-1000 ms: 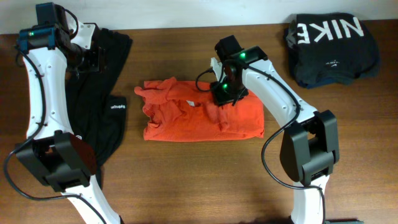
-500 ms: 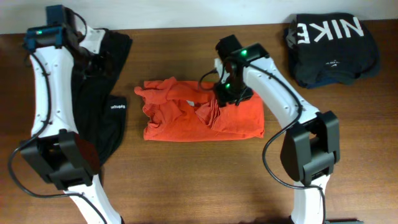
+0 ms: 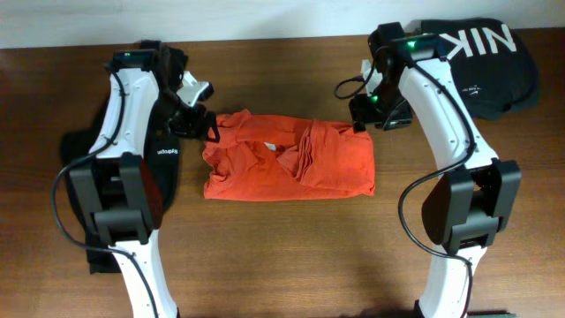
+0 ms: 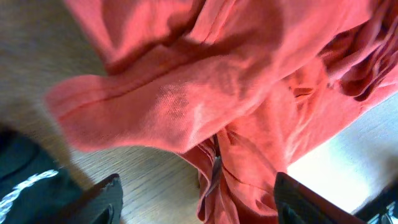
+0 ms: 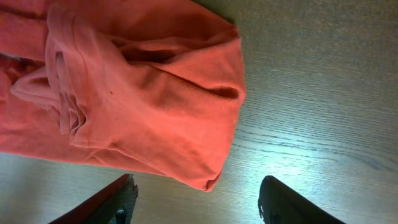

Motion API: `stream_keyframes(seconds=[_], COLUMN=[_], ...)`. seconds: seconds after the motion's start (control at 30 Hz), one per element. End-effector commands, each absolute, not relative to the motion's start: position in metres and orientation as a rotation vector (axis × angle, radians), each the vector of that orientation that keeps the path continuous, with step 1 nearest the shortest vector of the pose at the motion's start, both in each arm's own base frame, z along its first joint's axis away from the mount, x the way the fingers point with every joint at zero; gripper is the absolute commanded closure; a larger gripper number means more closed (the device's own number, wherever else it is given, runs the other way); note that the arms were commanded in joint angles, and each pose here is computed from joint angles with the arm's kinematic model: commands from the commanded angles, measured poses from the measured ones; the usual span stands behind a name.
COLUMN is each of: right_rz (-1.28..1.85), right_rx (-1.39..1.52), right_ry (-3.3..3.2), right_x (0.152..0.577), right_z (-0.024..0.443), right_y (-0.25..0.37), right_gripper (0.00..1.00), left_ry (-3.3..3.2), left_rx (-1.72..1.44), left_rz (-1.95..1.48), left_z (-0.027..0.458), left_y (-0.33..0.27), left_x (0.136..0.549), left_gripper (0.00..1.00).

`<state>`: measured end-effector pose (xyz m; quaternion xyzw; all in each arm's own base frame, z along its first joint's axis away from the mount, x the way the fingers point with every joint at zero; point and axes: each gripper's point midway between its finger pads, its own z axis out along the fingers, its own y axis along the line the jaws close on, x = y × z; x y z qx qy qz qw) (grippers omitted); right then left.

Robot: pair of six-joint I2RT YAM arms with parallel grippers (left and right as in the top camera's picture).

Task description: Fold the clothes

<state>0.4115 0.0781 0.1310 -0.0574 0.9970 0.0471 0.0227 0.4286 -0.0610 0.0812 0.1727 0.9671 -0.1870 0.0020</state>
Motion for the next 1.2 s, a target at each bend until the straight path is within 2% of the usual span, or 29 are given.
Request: stream_keyframes(seconds=[0.0,0.1,0.13,0.17,0.53,0.77,0.87,1.03,1.1,1.17], right_rz=[0.129,0.129,0.128,0.129,0.128,0.128,0.128,0.129,0.129,0.129], right_rx=[-0.211,-0.211,-0.211,-0.211,-0.211,-0.210,-0.211,-0.210,-0.210,-0.210], right_ry=[3.045,3.045,3.045,3.045,3.045,3.041,3.041,3.029,3.029,3.030], right_x=[0.414,0.414,0.414,0.414,0.414,0.415,0.415,0.417,0.417,0.417], right_z=[0.146,0.146,0.146,0.146,0.146,0.147,0.147,0.147,0.147,0.147], right_y=[0.072,0.072,0.072,0.073,0.072,0.073,0.072,0.073,0.073,0.073], right_gripper=[0.31,0.30,0.30,0.30,0.30,0.30,0.30,0.30,0.29,0.29], left_ry=[3.039,3.032,3.038,3.044,3.094,3.070,2.980,2.856,2.875,2.892], left_rx=[0.632,0.646,0.643,0.642,0.628,0.526,0.480,0.453,0.462,0.473], left_rz=[-0.730,-0.805,-0.813,-0.816,-0.847,-0.822,-0.966,-1.223,-1.236,-1.243], left_z=[0.065,0.060,0.056,0.053,0.012,-0.005,-0.007,-0.001,-0.005,-0.009], left_y=[-0.072,-0.078,-0.079,-0.079,-0.079,-0.080,-0.097,-0.126,-0.131,-0.135], left_x=[0.418,0.415,0.414,0.412,0.393,0.404,0.410,0.404,0.396,0.390], left_gripper=[0.20,0.14,0.08,0.07,0.05,0.05,0.05,0.07,0.11,0.22])
